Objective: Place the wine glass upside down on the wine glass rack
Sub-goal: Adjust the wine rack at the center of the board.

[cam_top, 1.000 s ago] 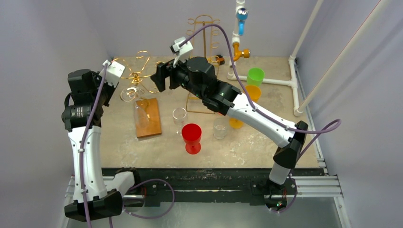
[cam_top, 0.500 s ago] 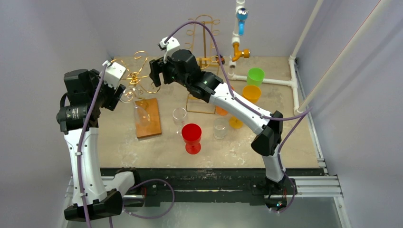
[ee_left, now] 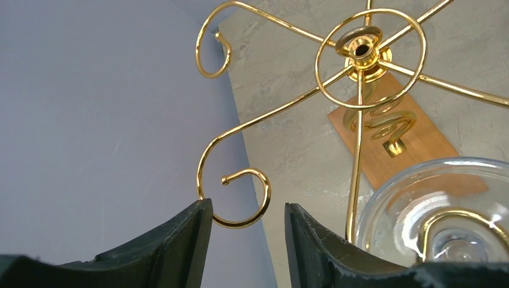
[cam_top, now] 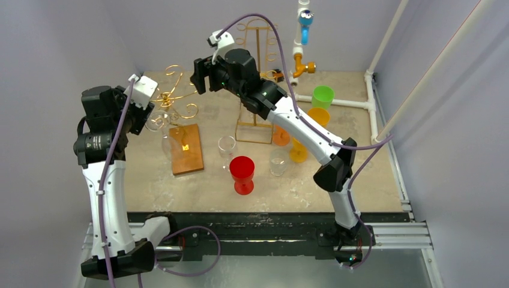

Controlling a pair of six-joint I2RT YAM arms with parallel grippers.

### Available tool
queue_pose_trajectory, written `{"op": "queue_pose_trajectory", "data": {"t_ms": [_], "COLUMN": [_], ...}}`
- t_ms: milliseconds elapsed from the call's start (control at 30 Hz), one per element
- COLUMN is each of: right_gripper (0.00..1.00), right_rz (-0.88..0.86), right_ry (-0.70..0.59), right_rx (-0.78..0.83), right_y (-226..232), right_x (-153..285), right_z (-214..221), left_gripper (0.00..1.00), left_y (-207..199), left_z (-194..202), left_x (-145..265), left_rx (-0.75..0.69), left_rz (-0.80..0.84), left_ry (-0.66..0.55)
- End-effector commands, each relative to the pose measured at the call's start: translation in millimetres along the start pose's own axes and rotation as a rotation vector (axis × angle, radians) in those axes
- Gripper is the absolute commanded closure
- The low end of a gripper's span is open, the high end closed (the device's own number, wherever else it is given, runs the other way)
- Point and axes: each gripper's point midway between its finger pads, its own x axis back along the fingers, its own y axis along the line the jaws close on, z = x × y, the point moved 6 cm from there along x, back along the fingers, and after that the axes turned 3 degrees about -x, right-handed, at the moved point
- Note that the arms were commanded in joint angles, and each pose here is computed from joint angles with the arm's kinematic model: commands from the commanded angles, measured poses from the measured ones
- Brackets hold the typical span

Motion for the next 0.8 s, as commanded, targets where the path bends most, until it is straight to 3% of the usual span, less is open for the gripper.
{"op": "queue_pose_trajectory", "data": {"t_ms": [0, 333, 633, 767], "right_gripper": [0.23, 0.33, 0.55, 0.59], "right_rz": [-0.044, -0.082, -0.076, -0.077], "right_ry": [-0.054, 0.001, 0.004, 0.002], "right_rx": [-0.018, -0.044, -0.049, -0.055], "right_y": [2, 4, 2, 2], "right_x": [-4, -17, -9, -3], "right_z": [-19, 4, 10, 11], "left_gripper": [0.50, 0.54, 0.55, 0.56], "left_y": [9, 13, 25, 35], "left_z": [19, 21, 23, 24], "left_x": [2, -9, -25, -34], "left_rx": [0.050, 0.042, 0.051, 0.064], "left_rz": [-0.121, -0.146, -0.160, -0.167], "left_ry": [0.137, 0.147, 0.155, 0.155]}}
